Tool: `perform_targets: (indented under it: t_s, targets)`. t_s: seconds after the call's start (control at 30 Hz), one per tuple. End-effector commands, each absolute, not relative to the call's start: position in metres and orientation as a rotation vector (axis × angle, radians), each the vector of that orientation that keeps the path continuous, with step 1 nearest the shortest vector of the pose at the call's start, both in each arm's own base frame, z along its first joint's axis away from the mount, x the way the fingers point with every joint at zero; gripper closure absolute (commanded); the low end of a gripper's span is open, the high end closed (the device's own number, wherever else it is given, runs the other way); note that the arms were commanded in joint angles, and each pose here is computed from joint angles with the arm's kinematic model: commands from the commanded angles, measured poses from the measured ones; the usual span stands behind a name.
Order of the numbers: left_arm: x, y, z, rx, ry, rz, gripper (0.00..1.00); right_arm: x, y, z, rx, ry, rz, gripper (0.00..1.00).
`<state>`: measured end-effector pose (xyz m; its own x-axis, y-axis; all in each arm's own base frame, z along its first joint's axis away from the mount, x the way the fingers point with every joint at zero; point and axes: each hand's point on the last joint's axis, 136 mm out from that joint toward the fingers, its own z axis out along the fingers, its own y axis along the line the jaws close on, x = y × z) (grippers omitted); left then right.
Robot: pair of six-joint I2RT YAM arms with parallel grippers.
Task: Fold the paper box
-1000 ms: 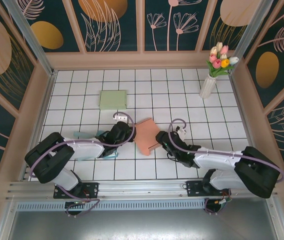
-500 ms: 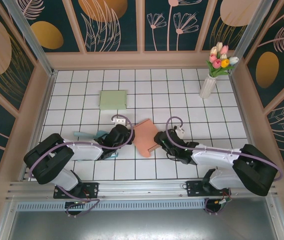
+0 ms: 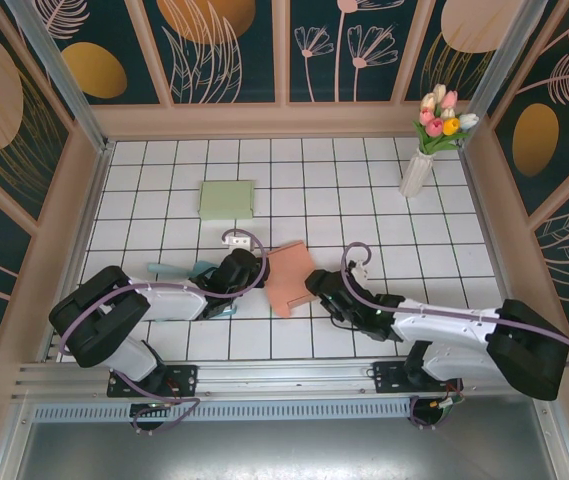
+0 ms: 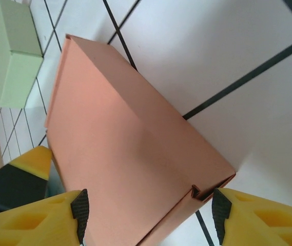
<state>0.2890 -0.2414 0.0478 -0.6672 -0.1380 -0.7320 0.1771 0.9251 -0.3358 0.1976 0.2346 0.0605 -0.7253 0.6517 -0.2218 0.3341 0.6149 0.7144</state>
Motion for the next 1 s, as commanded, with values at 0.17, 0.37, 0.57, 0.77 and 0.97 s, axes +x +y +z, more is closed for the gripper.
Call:
perform_targets:
  t_s: [0.17,0.37,0.57,0.77,0.97]
  targets:
    - [0.292,-0.241,0.049,0.000,2.241,-0.475,0.58,0.192,0.236,0.058,0.863,2.352,0.945,0.33]
    - [0.294,-0.239,0.050,-0.008,2.236,-0.453,0.58,0.180,0.231,0.062,0.883,2.348,0.885,0.32]
    - [0.298,-0.239,0.052,-0.018,2.224,-0.441,0.58,0.171,0.215,0.065,0.935,2.312,0.874,0.33]
    - [0.299,-0.244,0.053,-0.033,2.222,-0.471,0.58,0.166,0.242,0.074,0.865,2.344,1.009,0.32]
    - [0.301,-0.246,0.055,-0.038,2.221,-0.480,0.58,0.165,0.272,0.078,0.832,2.383,1.096,0.32]
